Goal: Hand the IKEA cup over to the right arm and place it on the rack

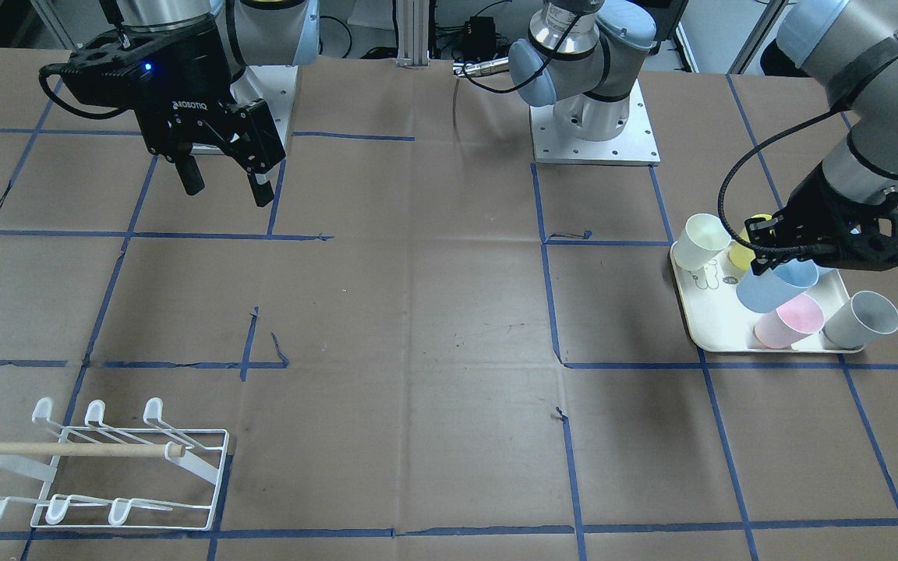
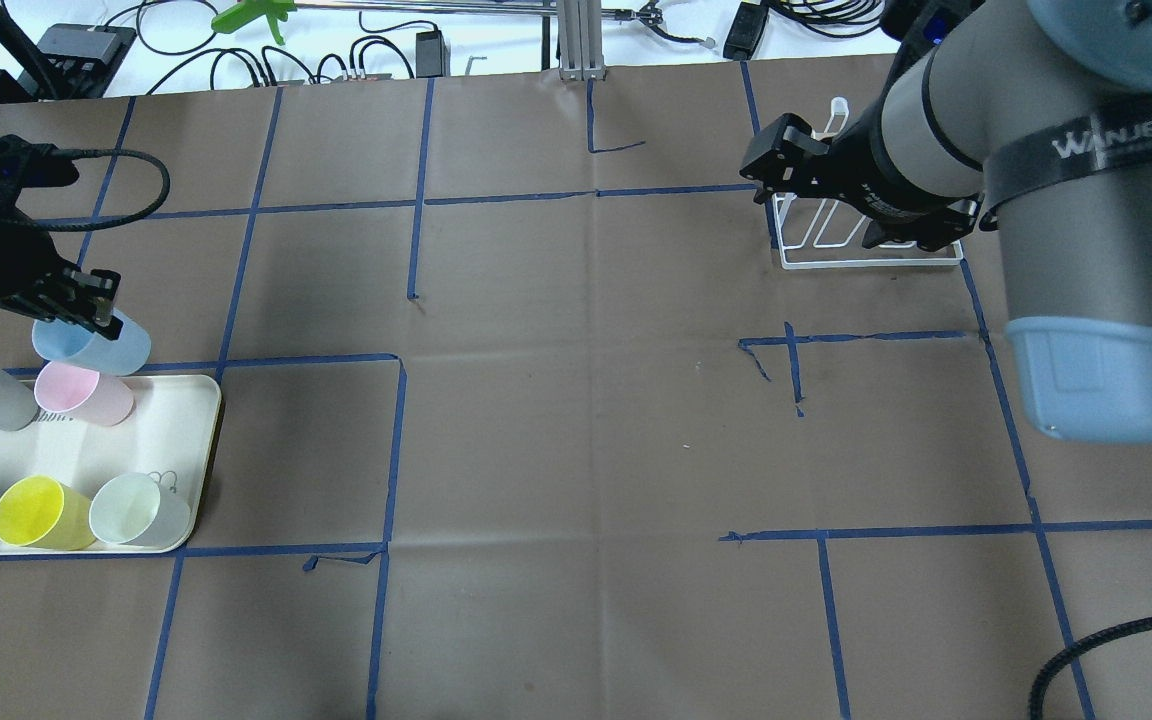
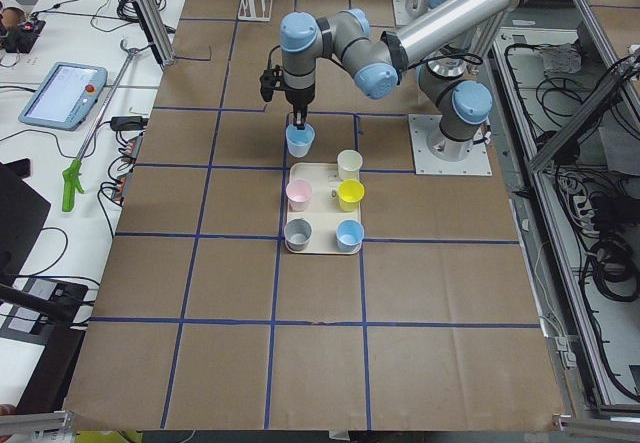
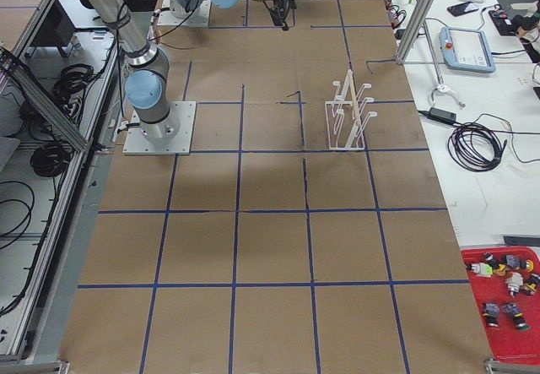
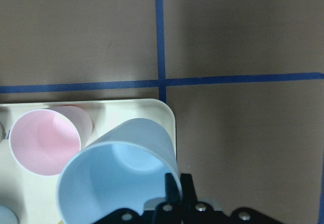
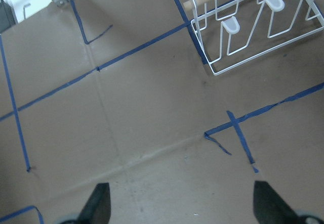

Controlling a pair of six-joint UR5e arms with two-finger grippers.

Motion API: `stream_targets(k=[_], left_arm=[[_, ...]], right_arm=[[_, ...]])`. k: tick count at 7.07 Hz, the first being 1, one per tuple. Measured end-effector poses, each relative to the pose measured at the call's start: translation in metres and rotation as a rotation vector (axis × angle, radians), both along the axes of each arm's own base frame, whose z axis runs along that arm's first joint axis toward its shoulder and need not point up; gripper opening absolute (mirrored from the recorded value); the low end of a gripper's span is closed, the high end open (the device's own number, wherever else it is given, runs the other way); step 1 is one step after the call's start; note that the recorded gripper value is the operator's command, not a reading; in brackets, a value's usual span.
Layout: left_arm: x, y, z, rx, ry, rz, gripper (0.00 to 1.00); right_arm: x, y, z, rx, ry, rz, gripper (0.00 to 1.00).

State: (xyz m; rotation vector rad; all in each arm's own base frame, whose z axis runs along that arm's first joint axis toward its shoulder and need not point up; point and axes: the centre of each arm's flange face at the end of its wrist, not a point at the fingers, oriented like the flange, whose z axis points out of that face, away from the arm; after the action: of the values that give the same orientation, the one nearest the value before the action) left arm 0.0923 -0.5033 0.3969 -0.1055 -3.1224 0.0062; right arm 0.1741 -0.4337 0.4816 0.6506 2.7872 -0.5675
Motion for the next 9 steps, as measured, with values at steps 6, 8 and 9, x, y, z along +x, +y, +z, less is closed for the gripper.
stream_targets(k=[6,8,9], left_arm=[[-0.061,-0.052,0.062,-0.245,0.172,-0.208,0.0],[-0.095,-0.058,0.062,-0.467,0.351,-0.294,0.0],[-0.118,-0.053,0.057,-0.571,0.434,-0.351,0.0]], right_arm=[[0.019,0.077,-0.072,-0.157,-0.584,-0.408,1.0],[0.029,0.104,-0.08,-0.157,-0.799,-0.414,1.0],[0.034,0.111,-0.077,-0.133,-0.866,-0.391,1.0]])
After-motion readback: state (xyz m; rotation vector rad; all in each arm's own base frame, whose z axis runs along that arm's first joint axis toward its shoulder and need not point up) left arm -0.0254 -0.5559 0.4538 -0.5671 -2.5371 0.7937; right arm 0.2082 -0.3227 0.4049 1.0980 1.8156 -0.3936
